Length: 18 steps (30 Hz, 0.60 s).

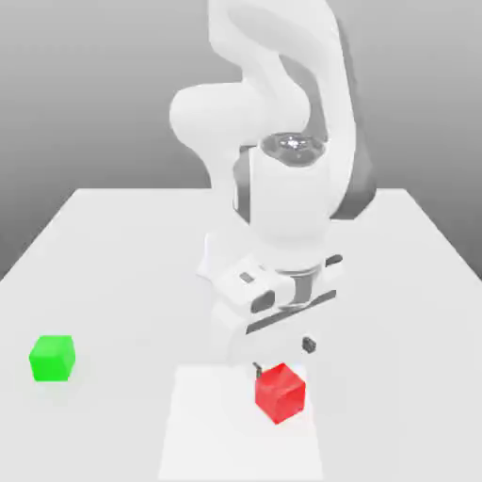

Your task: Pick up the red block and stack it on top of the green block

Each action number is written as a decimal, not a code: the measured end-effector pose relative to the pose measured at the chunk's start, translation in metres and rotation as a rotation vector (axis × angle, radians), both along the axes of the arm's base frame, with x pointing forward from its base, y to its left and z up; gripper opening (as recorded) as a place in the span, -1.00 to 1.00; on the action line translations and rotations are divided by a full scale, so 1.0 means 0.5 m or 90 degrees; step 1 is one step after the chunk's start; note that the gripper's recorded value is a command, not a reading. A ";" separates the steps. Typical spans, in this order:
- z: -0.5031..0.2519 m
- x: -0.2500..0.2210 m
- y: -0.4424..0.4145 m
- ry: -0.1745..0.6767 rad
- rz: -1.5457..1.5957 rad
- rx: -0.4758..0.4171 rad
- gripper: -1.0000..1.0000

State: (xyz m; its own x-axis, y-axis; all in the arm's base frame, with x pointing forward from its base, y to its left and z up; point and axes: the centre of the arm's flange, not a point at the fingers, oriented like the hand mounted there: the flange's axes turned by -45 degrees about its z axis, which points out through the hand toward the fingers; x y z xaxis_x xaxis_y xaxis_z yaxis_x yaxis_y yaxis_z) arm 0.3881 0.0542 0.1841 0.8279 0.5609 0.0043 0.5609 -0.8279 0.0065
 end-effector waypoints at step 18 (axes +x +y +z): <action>0.003 -0.001 0.000 0.001 0.000 0.000 -1.00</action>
